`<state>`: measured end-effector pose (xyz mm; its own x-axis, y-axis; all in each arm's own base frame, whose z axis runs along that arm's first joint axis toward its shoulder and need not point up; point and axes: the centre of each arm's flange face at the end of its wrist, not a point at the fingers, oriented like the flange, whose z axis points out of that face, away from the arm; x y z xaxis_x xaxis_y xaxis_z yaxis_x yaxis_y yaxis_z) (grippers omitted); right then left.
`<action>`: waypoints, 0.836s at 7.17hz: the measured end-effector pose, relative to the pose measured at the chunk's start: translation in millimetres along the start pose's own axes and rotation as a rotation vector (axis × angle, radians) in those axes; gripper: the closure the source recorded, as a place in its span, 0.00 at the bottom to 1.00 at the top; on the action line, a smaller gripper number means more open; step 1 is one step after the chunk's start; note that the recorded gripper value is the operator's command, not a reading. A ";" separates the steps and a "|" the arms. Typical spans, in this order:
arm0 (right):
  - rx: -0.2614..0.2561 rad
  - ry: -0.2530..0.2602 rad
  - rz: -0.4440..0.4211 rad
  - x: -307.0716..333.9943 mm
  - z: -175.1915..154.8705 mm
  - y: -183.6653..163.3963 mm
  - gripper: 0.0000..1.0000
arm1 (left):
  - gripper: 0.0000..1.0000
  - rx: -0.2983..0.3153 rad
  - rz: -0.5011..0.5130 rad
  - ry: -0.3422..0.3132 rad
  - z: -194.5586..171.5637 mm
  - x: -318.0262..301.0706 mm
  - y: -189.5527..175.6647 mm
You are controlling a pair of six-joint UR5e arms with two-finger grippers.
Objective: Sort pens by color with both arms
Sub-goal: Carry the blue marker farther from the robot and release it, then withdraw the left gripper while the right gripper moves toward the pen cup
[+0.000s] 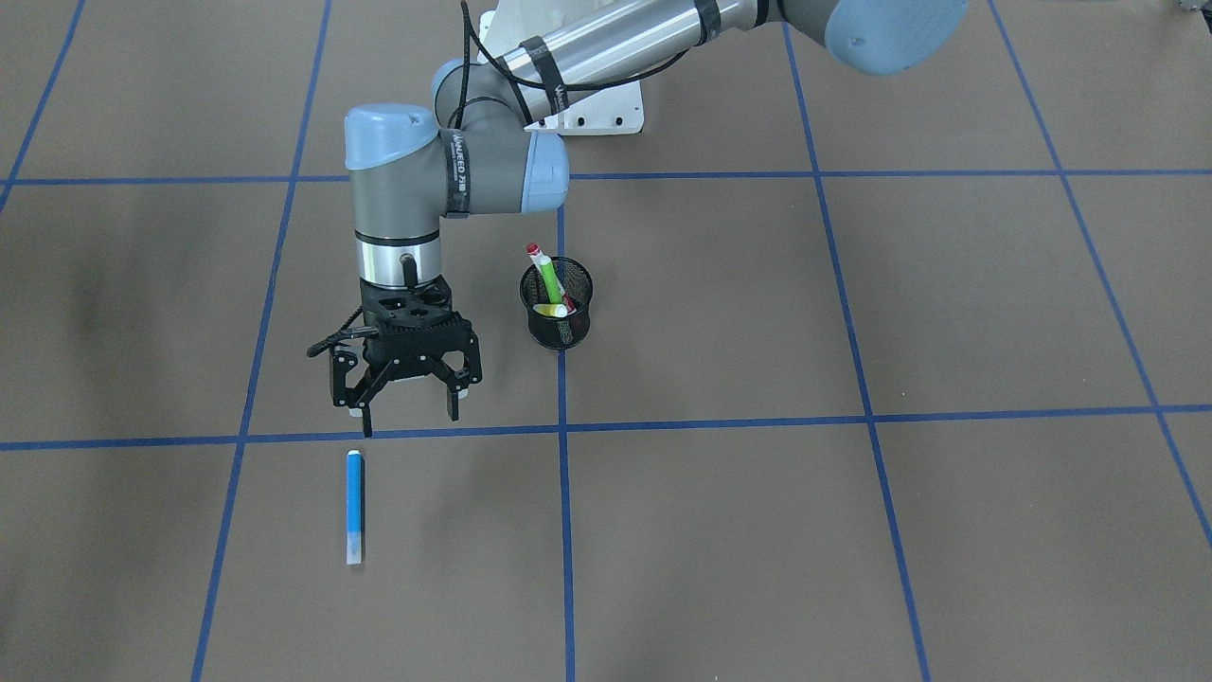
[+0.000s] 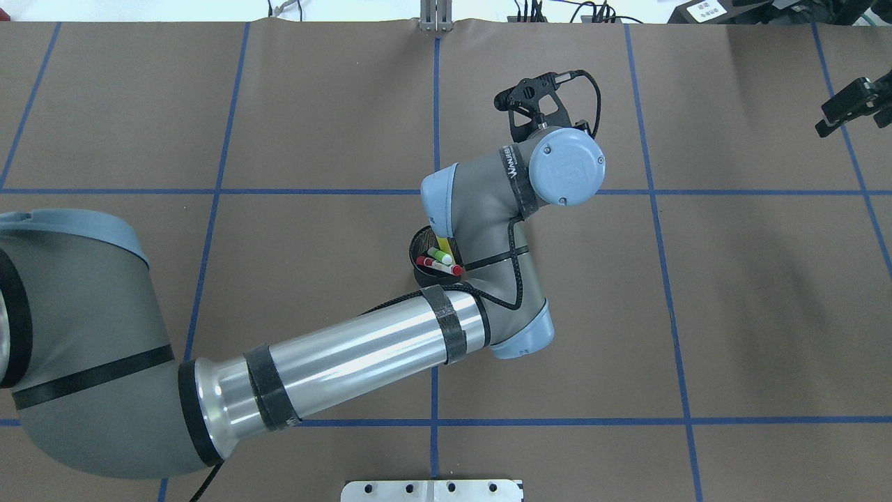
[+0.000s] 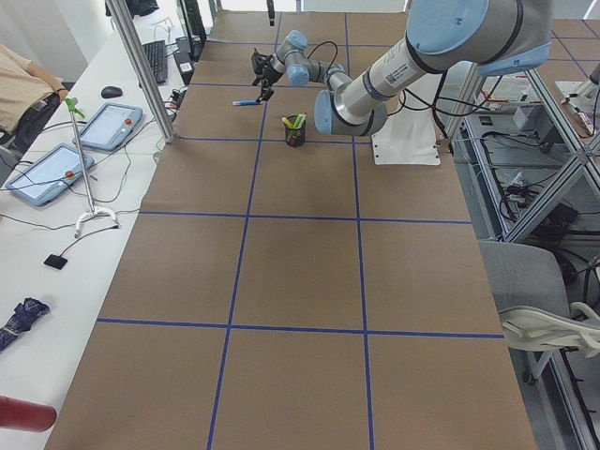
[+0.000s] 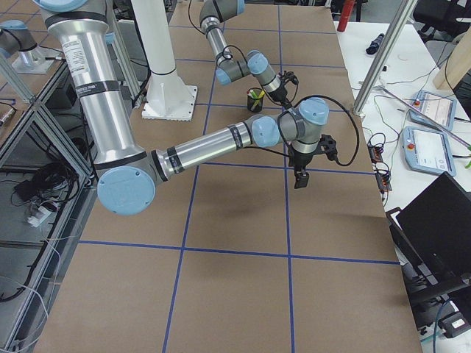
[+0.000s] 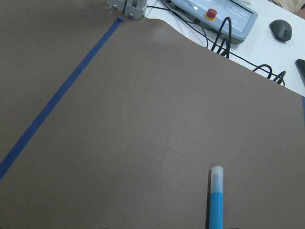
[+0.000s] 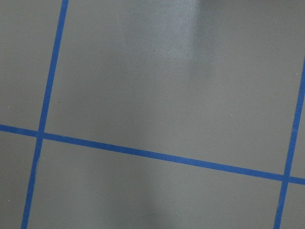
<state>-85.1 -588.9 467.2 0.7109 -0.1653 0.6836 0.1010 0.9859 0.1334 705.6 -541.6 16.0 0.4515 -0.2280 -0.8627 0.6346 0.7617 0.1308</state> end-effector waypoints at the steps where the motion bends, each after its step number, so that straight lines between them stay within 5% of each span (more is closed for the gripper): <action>1: 0.006 -0.004 0.005 -9.7 -2.5 -4.8 0.00 | 0.04 -0.064 0.045 -0.020 -13.4 -2.0 -17.8; 6: 0.036 -0.033 0.006 -68.0 -15.4 -10.6 0.00 | 0.02 -0.366 0.304 -0.105 -97.4 -142.3 -146.7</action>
<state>-123.8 -587.7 408.2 0.6882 -0.1603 0.7076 0.0706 0.9855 0.1546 487.1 -561.7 72.0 0.6549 -0.0071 -0.7557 0.2104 0.9621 0.1733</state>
